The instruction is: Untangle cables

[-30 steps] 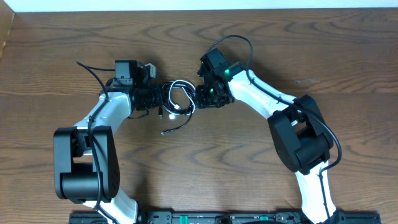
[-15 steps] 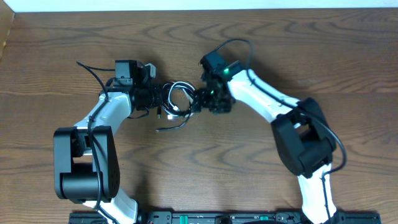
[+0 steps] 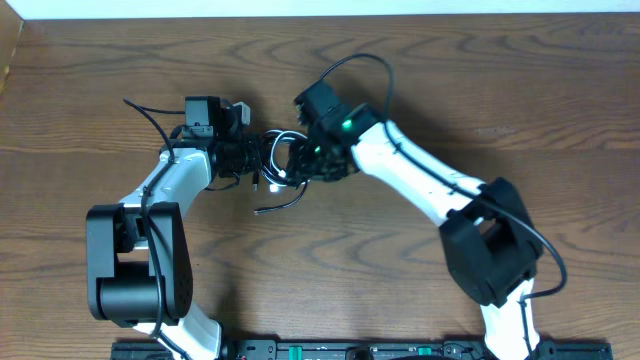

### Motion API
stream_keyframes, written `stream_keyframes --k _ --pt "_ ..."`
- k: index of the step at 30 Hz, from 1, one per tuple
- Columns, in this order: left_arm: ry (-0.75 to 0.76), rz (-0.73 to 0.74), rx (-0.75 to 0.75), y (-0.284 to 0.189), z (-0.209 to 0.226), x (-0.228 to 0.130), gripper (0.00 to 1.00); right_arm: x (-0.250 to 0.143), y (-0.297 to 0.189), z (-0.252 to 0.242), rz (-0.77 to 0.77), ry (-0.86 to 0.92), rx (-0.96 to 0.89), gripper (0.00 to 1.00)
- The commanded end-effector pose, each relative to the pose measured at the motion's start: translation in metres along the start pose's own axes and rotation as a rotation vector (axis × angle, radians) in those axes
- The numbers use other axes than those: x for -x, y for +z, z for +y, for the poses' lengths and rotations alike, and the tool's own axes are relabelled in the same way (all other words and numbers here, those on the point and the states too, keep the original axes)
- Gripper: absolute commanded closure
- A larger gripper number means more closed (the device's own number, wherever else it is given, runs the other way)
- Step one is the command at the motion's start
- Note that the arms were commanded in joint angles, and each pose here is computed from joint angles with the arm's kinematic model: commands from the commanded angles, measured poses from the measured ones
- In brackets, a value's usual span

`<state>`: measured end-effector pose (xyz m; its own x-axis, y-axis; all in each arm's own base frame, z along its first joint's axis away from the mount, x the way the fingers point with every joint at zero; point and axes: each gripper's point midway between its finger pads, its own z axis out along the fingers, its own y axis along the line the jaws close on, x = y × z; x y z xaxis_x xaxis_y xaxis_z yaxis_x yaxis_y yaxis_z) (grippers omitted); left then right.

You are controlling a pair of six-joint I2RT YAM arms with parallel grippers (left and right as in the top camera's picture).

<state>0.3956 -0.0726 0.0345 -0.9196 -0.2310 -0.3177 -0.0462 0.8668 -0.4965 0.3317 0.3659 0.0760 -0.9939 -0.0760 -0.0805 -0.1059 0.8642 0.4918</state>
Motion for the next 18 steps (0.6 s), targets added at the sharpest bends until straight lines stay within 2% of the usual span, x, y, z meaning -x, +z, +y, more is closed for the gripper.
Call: stream_keyframes --k 1,10,15,18 --pt "0.016 -0.020 0.001 -0.005 -0.002 0.006 0.87 -0.014 0.033 -0.016 0.036 0.138 -0.083 0.53" --pt "0.017 -0.021 0.001 -0.005 -0.002 0.006 0.87 -0.011 0.051 -0.035 -0.021 0.211 -0.178 0.50" --pt "0.017 -0.021 0.001 -0.005 -0.002 0.006 0.87 -0.008 0.058 -0.037 -0.043 0.239 -0.156 0.56" --pt "0.017 -0.021 0.001 -0.005 -0.002 0.006 0.87 -0.010 0.061 -0.039 -0.043 0.241 -0.156 0.67"
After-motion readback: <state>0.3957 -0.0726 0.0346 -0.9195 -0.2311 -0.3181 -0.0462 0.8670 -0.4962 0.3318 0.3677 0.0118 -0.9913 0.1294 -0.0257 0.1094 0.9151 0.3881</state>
